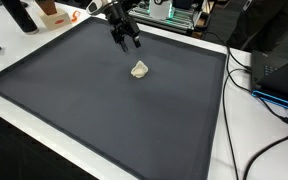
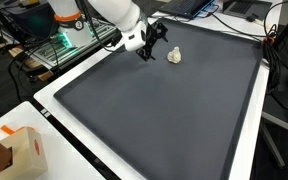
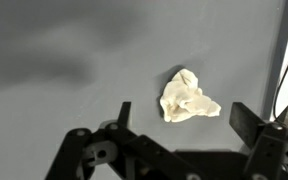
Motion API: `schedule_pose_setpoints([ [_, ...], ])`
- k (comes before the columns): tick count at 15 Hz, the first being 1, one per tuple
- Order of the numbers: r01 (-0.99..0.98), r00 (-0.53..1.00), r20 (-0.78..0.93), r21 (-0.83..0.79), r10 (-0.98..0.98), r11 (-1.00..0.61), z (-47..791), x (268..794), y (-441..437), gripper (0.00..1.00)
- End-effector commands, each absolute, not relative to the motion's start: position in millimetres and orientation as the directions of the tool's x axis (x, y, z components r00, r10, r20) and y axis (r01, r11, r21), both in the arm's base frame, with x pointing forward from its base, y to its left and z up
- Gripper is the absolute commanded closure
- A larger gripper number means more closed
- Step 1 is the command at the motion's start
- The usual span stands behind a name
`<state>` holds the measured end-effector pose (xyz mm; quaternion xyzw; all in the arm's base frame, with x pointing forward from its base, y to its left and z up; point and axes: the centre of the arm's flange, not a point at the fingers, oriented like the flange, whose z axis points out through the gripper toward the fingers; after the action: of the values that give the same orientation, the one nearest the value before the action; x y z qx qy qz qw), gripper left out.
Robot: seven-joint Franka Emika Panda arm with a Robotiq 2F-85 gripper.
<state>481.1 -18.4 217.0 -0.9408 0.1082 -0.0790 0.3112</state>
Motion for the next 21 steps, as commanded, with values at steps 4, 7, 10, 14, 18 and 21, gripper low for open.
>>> schedule_pose_setpoints([
  [4,-0.321,0.929,-0.051,-0.604,-0.367,-0.729,201,491,-24,0.00],
  [7,-0.377,0.912,-0.106,-0.601,-0.396,-0.705,199,501,-26,0.00],
  [10,-0.417,0.899,-0.153,-0.583,-0.410,-0.697,198,511,-28,0.00],
  [14,-0.458,0.886,-0.214,-0.545,-0.412,-0.702,201,527,-31,0.00],
  [18,-0.482,0.876,-0.254,-0.492,-0.410,-0.725,207,549,-31,0.00],
  [21,-0.489,0.872,-0.274,-0.445,-0.406,-0.750,213,569,-29,0.00],
])
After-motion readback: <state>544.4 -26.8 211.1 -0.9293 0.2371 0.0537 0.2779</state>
